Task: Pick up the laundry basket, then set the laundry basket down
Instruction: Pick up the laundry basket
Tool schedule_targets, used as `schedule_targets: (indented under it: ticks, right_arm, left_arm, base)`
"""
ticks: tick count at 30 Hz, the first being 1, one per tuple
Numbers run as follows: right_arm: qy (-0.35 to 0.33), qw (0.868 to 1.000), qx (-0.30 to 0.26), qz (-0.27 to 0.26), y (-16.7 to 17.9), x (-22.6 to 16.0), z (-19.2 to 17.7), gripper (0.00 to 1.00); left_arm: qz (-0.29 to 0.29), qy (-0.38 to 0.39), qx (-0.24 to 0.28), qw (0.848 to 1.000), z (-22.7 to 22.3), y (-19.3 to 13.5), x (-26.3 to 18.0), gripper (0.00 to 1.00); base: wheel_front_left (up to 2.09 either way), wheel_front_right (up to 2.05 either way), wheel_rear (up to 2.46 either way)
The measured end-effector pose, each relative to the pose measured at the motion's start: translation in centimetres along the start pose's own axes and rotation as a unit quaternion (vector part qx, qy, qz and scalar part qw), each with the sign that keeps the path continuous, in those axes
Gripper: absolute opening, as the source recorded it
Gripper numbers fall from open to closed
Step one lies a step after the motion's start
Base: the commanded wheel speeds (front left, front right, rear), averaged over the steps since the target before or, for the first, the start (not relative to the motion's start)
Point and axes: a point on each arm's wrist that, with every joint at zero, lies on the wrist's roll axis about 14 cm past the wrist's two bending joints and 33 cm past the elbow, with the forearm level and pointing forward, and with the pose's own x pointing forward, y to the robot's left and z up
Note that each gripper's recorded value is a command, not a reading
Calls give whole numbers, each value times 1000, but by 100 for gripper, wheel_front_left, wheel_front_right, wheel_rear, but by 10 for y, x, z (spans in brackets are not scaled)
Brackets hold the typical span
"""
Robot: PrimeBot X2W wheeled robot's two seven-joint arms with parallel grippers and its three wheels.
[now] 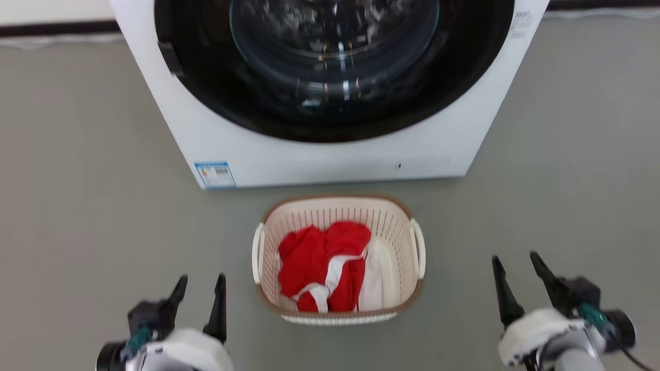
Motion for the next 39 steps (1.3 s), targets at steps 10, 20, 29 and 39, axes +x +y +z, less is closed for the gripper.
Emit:
schedule_targets:
  ticks: [10,20,29,39]
  right_arm:
    - [91,995,-14,33,20,62,-36,100]
    - [183,981,-31,53,30,114,-89,100]
    - [223,972,-34,62,34,145,-132,100]
    - [243,966,-43,77,41,161,-157,100]
  left_arm:
    - [-5,71,-3,997,-39,-2,59,100]
    - [-4,139,5,990,-82,-2,124,100]
    - [5,196,7,981,-126,4,157,100]
    - [2,222,9,975,-145,4,176,100]
  base:
    - [0,0,0]
    - [0,0,0]
    - [0,0,0]
    - [0,0,0]
